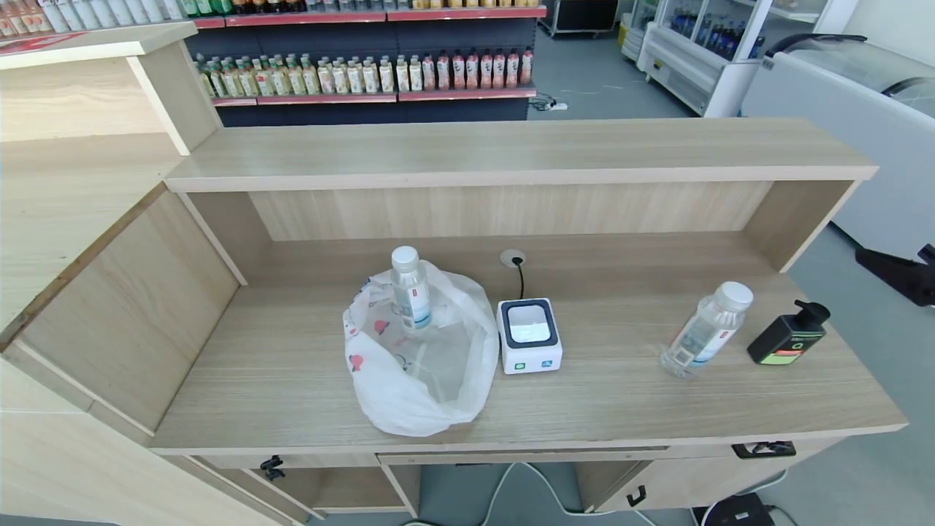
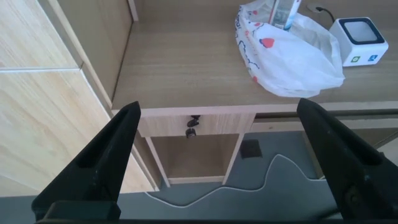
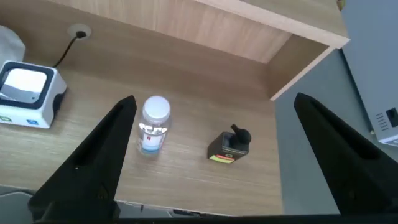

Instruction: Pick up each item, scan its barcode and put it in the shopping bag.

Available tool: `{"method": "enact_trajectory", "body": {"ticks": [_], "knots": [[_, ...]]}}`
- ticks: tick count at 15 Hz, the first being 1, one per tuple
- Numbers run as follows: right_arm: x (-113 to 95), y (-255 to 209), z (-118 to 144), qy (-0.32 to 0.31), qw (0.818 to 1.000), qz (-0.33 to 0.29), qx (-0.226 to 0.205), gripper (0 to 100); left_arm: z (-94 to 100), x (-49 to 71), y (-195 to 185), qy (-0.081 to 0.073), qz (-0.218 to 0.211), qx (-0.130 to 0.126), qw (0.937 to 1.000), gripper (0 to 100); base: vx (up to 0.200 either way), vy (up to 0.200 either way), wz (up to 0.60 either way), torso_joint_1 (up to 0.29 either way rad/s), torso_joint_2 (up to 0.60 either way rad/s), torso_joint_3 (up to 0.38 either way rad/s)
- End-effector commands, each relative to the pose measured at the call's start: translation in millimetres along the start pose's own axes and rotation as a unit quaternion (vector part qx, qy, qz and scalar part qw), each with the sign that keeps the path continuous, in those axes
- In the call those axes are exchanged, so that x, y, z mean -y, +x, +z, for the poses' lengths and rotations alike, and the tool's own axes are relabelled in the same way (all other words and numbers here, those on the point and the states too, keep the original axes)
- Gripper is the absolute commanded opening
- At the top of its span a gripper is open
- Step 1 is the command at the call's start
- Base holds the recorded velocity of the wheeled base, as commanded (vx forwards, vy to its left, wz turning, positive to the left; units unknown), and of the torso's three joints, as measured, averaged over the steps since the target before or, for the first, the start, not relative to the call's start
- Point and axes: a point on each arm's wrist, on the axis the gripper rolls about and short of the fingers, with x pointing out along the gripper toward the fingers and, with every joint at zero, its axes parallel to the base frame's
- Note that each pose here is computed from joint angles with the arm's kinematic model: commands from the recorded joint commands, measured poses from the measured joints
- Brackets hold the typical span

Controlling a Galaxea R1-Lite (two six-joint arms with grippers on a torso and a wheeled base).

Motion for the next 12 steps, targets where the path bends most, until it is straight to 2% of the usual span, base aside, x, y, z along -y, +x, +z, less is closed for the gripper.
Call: {"method": "enact_trajectory", "body": {"ticks": [1,3,6,7,12], "knots": [[1.5,16.3,-36.0,0.017,0.998,-0.005,-0.057,100,0.1,0.0,0.0,0.000,0.000,0.001,1.0000,100,0.000,0.000,0.00,0.000,0.00,0.000],[8.6,23.8,-52.6,0.027,0.995,-0.019,-0.091,100,0.1,0.0,0.0,0.000,0.000,0.001,1.0000,100,0.000,0.000,0.00,0.000,0.00,0.000],[18.5,13.3,-50.3,0.020,0.995,-0.053,-0.084,100,0.1,0.0,0.0,0.000,0.000,0.001,1.0000,100,0.000,0.000,0.00,0.000,0.00,0.000],[20.6,4.2,-58.0,0.014,0.993,-0.073,-0.091,100,0.5,0.0,-0.1,0.000,0.000,0.001,1.0000,100,0.000,0.000,0.00,0.000,0.00,0.000],[14.9,-10.3,-73.2,0.015,0.990,-0.090,-0.103,100,0.1,0.0,0.0,0.000,0.001,0.001,1.0000,100,0.000,0.000,0.00,0.000,0.00,0.000]]}}
